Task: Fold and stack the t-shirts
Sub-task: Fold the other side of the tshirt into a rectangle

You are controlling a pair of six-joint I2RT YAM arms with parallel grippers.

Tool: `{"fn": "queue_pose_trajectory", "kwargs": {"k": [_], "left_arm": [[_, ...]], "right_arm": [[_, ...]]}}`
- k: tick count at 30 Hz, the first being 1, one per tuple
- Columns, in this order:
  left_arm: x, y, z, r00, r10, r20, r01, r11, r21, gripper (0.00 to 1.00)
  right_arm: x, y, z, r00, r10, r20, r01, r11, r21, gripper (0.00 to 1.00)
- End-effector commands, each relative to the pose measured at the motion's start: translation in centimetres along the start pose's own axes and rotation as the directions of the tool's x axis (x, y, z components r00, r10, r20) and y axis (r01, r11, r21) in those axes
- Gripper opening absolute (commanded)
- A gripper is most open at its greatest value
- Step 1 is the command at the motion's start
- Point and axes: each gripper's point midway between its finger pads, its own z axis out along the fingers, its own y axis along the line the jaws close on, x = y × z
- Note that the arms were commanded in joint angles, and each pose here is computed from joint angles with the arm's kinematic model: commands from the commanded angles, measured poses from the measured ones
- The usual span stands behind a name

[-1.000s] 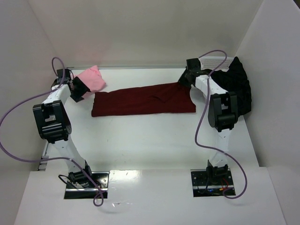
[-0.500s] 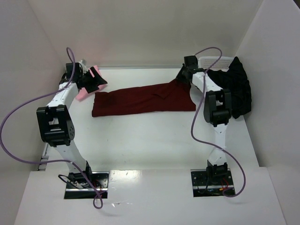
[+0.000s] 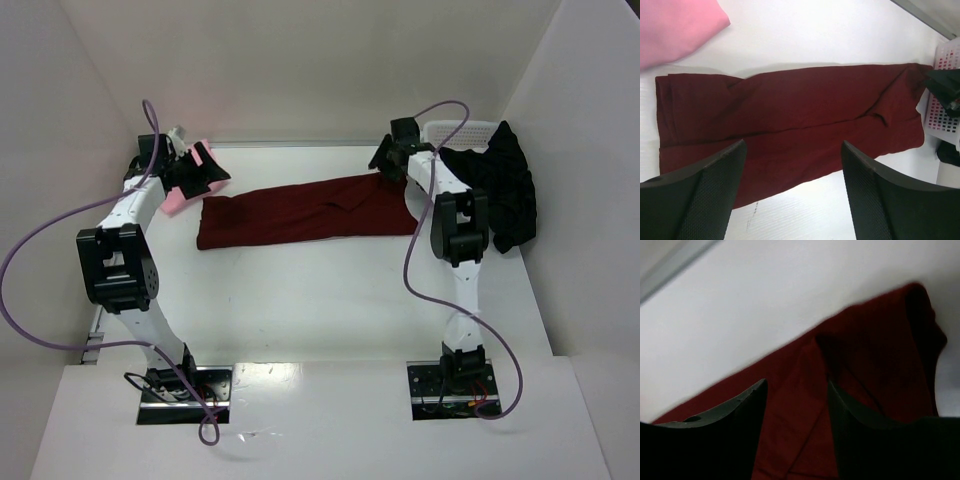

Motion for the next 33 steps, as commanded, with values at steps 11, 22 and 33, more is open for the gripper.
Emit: {"fn": "queue_pose_trajectory", "kwargs": {"k": [11, 22, 33], "left_arm": [[2.6, -4.3, -1.1, 0.981, 0.187, -0.05, -0.182, 0.98, 0.085, 0.96], [5.5, -2.0, -1.6, 0.972, 0.204, -0.116, -0.205, 0.979, 0.007, 0.98], [6.6, -0.8, -1.4, 0.967, 0.204, -0.153, -0.209, 0.978, -0.021, 1.0]], "right_arm": [[9.3, 2.5, -2.9, 0.987, -0.06, -0.147, 0.049, 0.996, -0.076, 0.53], [11.2, 3.6, -1.7, 0.984, -0.042, -0.172, 0.025, 0.995, -0.101, 0.37], [11.0, 4.7, -0.6, 0.986, -0.05, -0.162, 0.031, 0.993, -0.118, 0.26]]}}
